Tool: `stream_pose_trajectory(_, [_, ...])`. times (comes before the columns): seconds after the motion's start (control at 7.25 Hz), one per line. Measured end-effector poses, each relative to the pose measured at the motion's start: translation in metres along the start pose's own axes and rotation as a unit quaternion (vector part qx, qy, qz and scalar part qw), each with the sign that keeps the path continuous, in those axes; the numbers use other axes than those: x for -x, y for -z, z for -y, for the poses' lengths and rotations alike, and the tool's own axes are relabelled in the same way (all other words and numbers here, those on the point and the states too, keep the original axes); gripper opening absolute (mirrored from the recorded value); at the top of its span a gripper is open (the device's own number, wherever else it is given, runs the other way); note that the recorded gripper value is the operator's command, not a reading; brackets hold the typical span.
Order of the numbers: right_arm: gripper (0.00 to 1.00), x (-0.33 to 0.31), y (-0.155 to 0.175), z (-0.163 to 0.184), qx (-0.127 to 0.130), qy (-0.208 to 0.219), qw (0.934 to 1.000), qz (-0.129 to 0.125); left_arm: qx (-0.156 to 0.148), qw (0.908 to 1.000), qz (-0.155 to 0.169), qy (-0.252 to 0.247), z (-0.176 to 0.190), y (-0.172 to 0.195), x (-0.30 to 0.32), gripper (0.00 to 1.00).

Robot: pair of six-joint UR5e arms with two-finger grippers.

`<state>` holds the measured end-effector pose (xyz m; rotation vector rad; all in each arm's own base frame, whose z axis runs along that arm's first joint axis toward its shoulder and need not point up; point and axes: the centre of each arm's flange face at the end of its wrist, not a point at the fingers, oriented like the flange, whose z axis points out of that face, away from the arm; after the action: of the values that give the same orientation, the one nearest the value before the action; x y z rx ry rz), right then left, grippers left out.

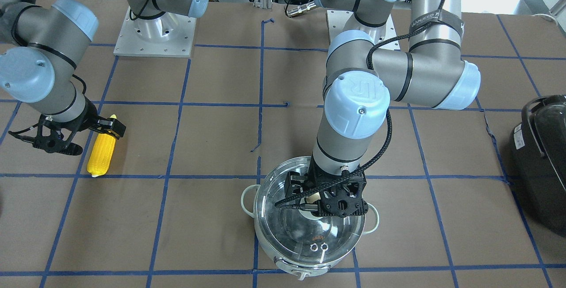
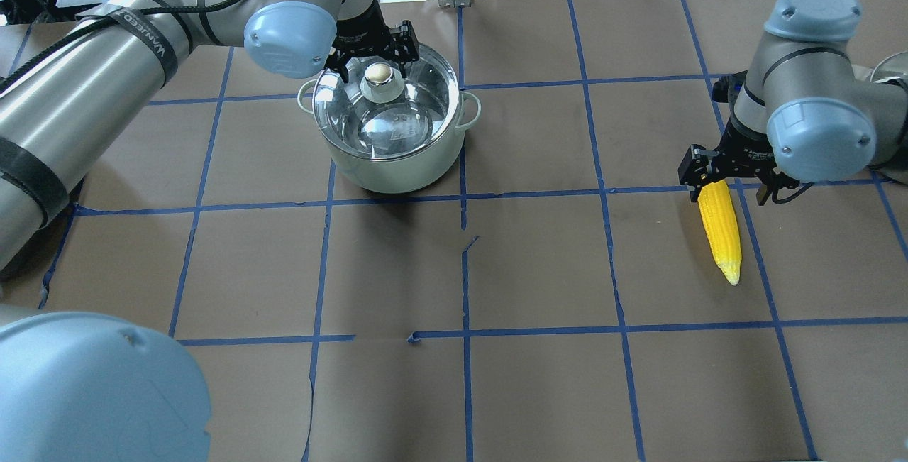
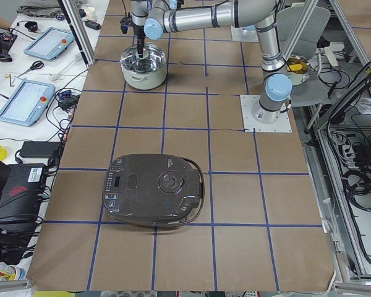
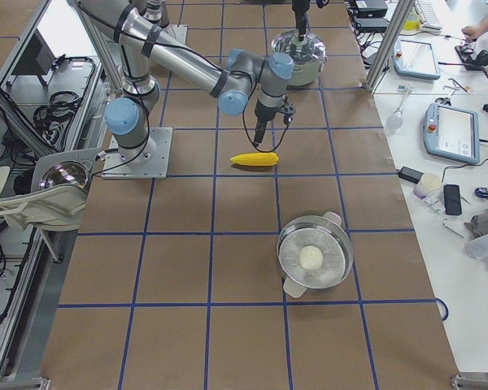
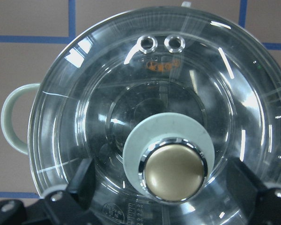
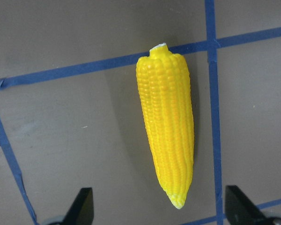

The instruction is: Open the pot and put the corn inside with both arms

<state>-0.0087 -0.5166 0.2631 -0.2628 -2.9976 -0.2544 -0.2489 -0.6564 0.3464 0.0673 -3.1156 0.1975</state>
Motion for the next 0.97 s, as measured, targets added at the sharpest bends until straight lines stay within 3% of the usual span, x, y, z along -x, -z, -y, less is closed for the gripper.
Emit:
stream_pose_trajectory(0.41, [1.0, -0.002, -0.03, 0.024, -0.012, 0.017, 0.9998, -0.004, -0.001, 1.0, -0.001, -0.002, 0.002, -0.004, -0.001, 0.75])
stream_pose_trajectory(0.69, [1.0, -0.007, -0.054, 0.036, -0.005, 0.044, 0.999, 0.0, -0.013, 0.9999, -0.004, -0.004, 0.005, -0.004, -0.002, 0.75])
stream_pose_trajectory(0.83, [1.0, -0.013, -0.063, 0.04, 0.0, 0.064, 0.9979, 0.001, -0.017, 0.9998, -0.006, -0.005, 0.006, -0.005, -0.002, 0.49])
stream_pose_trajectory(0.97, [0.76, -0.018, -0.072, 0.041, 0.007, 0.08, 0.9967, 0.005, -0.018, 0.9998, -0.006, -0.008, 0.006, -0.006, -0.004, 0.11])
